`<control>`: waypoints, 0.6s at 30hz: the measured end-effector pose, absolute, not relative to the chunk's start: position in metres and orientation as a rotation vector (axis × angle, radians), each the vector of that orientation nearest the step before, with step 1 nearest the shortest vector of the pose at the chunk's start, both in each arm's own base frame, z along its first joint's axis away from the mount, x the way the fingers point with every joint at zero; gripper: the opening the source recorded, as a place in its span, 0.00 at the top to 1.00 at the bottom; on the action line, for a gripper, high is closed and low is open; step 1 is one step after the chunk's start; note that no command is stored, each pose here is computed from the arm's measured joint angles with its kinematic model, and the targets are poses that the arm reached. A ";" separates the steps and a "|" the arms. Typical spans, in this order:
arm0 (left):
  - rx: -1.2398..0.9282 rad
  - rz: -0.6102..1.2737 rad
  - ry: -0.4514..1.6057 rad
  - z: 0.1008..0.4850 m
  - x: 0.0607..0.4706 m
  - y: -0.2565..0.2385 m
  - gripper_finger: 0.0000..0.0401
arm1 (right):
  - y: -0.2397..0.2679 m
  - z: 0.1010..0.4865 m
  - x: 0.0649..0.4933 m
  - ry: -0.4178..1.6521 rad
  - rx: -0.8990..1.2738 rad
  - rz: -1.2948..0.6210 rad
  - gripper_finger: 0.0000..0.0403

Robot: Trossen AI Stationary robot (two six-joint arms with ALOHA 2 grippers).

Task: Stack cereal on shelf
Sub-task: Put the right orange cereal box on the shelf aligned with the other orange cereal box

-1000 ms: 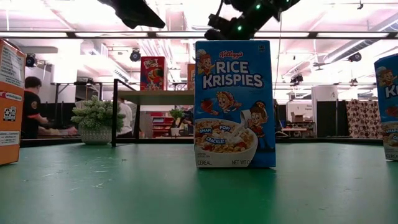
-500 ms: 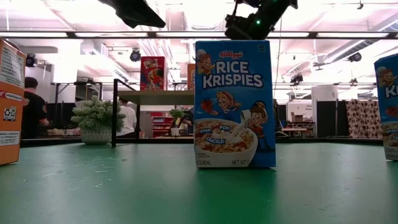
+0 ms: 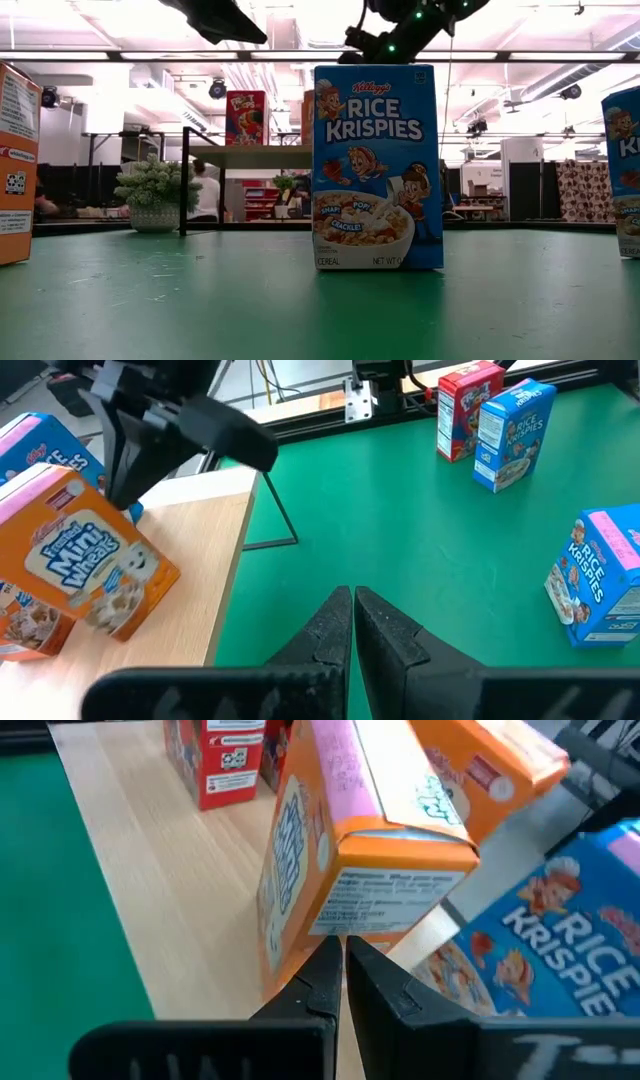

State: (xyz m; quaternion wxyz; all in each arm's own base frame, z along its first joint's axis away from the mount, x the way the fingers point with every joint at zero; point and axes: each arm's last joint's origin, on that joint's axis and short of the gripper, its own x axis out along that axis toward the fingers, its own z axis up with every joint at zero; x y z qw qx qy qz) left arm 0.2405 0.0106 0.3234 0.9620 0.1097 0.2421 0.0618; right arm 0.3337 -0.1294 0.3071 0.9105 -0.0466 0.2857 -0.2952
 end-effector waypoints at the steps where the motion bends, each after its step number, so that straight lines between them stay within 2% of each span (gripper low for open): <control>1: 0.222 0.125 0.490 0.323 0.241 0.011 1.00 | -0.130 0.307 0.335 0.587 -0.105 -0.608 0.98; 18: 0.197 0.133 0.460 0.325 0.242 0.011 1.00 | -0.137 0.308 0.335 0.578 -0.169 -0.614 0.98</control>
